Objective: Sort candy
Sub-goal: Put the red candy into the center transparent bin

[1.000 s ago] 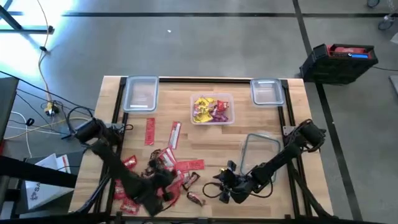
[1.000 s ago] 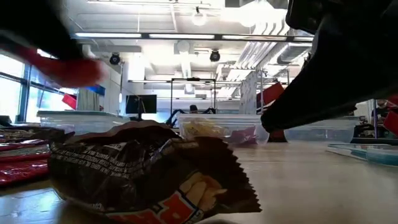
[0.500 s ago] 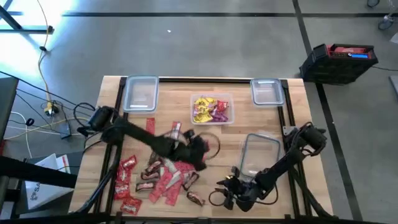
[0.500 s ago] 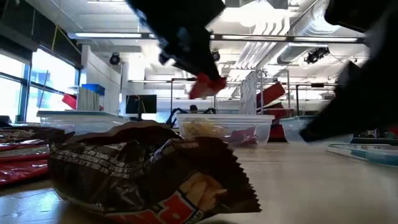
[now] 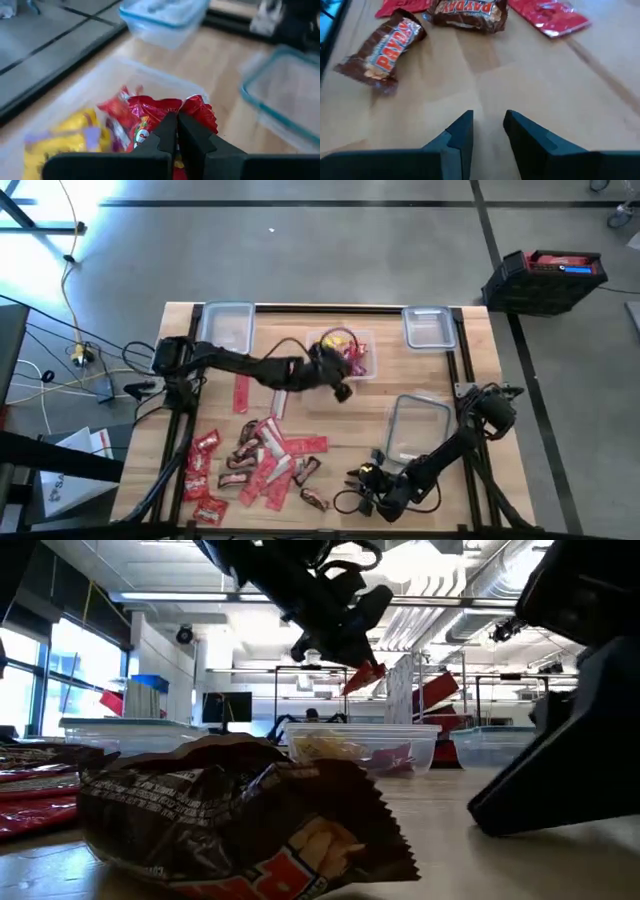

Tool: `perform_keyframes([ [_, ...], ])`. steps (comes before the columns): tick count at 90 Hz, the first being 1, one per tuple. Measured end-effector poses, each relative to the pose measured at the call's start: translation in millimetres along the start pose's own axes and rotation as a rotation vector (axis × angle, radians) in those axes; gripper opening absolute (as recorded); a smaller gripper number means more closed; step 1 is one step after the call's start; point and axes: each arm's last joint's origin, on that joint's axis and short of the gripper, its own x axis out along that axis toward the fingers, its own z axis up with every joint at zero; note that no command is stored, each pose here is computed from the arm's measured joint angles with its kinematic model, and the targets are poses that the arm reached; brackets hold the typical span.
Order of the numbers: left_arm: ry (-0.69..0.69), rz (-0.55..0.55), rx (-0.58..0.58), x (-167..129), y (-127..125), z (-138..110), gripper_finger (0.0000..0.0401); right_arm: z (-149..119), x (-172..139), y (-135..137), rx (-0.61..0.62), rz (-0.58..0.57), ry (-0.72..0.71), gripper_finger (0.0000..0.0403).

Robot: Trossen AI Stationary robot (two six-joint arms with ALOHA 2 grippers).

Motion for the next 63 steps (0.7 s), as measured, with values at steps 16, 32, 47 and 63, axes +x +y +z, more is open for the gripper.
perform_keyframes([
  [16,-0.044,-0.031,-0.053,31,21,-3,0.0000,8,10,-8,-0.062,-0.018,0.012,0.0094],
  [32,-0.102,-0.009,-0.152,63,36,-17,0.0000,13,15,-15,-0.128,-0.035,0.041,0.0094],
  [47,-0.135,0.023,-0.227,82,44,-30,0.0006,17,14,-21,-0.174,-0.054,0.081,0.0094],
  [63,-0.097,0.007,-0.236,90,48,-40,0.0042,17,13,-23,-0.188,-0.067,0.089,0.0094],
])
